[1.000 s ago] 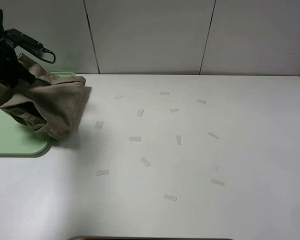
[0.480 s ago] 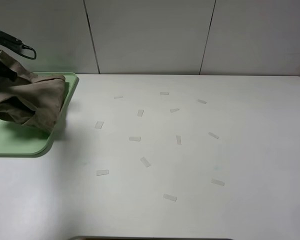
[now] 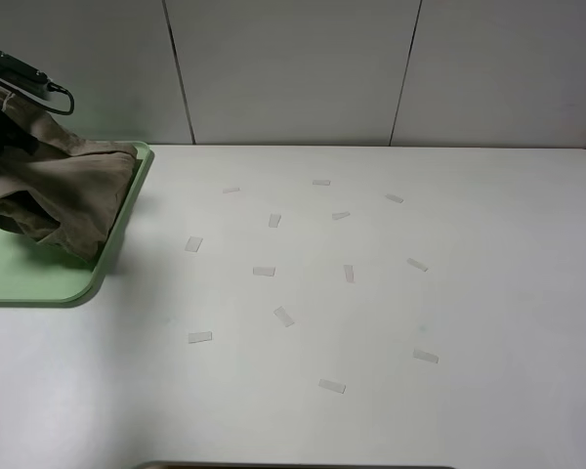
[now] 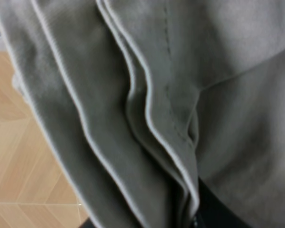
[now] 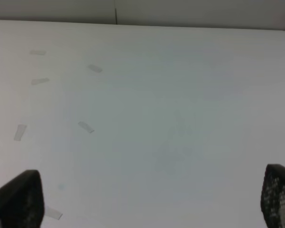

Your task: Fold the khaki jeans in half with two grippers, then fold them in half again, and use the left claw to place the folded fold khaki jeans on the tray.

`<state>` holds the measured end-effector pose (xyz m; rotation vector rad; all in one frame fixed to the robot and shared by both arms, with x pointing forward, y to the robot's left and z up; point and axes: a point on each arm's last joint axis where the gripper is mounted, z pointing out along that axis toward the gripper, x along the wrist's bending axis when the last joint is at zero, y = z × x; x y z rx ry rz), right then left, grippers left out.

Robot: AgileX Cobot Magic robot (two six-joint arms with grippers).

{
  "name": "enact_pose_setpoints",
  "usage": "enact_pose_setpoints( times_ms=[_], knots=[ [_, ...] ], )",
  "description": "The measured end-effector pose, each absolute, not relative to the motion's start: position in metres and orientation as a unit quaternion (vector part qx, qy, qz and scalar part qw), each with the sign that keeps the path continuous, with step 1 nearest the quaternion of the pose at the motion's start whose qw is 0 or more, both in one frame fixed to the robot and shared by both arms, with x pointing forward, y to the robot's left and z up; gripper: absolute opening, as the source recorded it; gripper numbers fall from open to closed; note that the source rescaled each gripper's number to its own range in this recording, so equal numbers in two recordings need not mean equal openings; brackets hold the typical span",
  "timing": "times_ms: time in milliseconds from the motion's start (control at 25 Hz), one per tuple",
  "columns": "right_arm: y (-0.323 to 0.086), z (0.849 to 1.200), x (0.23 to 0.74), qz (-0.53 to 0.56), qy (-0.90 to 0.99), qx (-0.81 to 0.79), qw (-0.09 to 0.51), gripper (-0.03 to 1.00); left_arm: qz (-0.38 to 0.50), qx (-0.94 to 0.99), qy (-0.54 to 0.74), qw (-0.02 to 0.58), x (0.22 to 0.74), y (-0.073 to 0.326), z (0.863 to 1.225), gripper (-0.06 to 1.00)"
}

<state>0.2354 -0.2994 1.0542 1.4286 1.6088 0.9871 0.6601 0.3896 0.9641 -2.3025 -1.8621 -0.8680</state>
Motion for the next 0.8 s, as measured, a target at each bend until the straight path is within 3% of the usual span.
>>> enact_pose_setpoints(
  times_ms=[240,320,360,440,480,520,640,800],
  knots=[
    [-0.299,1.054,0.235,0.386,0.629,0.559,0.378,1.00,-0.277,-0.738,-0.615,0.031,0.659,0.390,0.964,0.04],
    [-0.299,1.054,0.235,0.386,0.629,0.559,0.378,1.00,-0.277,-0.737,-0.616,0.030,0.659,0.390,0.964,0.20],
    [-0.299,1.054,0.235,0.386,0.629,0.559,0.378,1.00,-0.277,-0.737,-0.616,0.030,0.659,0.390,0.964,0.20],
    [-0.299,1.054,0.235,0.386,0.629,0.559,0.378,1.00,-0.275,-0.730,-0.626,0.020,0.658,0.389,0.966,0.48],
    [-0.299,1.054,0.235,0.386,0.629,0.559,0.378,1.00,-0.276,-0.722,-0.635,0.009,0.658,0.386,0.970,0.76],
    [-0.299,1.054,0.235,0.386,0.629,0.559,0.378,1.00,-0.278,-0.717,-0.639,0.005,0.658,0.386,0.972,0.85],
    [-0.299,1.054,0.235,0.386,0.629,0.559,0.378,1.00,-0.287,-0.708,-0.645,-0.008,0.657,0.381,0.982,0.97],
    [-0.299,1.054,0.235,0.386,0.629,0.559,0.378,1.00,-0.298,-0.707,-0.641,-0.021,0.655,0.372,0.997,0.99]
  ],
)
